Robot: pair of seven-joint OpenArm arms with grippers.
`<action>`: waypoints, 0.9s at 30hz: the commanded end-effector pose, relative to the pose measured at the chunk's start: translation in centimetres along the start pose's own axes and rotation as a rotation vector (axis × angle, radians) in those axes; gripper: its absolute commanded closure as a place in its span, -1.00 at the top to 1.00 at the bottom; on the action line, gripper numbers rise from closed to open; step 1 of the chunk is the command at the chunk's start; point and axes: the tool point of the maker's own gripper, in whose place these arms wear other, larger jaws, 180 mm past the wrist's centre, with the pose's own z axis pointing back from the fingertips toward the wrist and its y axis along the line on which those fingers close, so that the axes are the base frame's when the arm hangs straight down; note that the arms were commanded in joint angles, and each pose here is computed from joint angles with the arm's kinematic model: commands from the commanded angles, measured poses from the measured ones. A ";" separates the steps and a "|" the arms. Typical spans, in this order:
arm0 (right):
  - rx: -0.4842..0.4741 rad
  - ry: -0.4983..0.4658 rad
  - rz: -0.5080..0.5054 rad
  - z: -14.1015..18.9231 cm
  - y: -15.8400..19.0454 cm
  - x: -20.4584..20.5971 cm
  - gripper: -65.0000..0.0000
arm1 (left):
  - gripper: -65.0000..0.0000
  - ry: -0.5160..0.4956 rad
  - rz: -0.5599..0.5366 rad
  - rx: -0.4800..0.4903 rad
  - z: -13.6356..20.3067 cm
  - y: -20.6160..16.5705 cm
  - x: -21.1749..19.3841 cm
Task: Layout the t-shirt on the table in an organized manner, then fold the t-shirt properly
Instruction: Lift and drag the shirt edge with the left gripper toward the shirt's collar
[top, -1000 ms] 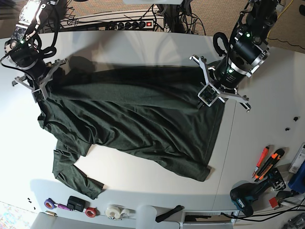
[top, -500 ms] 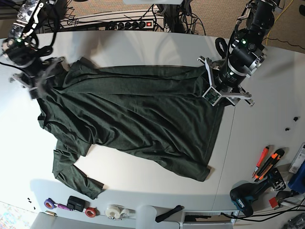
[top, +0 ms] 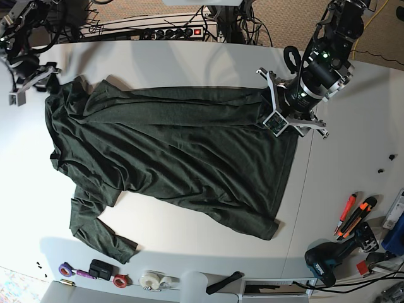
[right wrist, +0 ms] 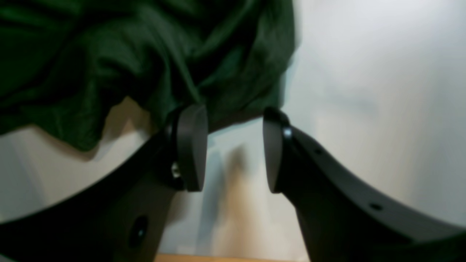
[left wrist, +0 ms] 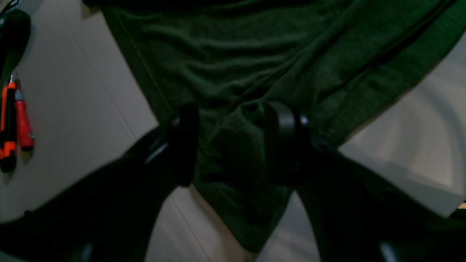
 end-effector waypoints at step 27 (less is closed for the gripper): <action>0.005 -0.152 -0.116 -0.3 -1.0 4.6 -1.00 | -0.09 0.064 -0.160 -0.223 1.5 -4.5 -2.9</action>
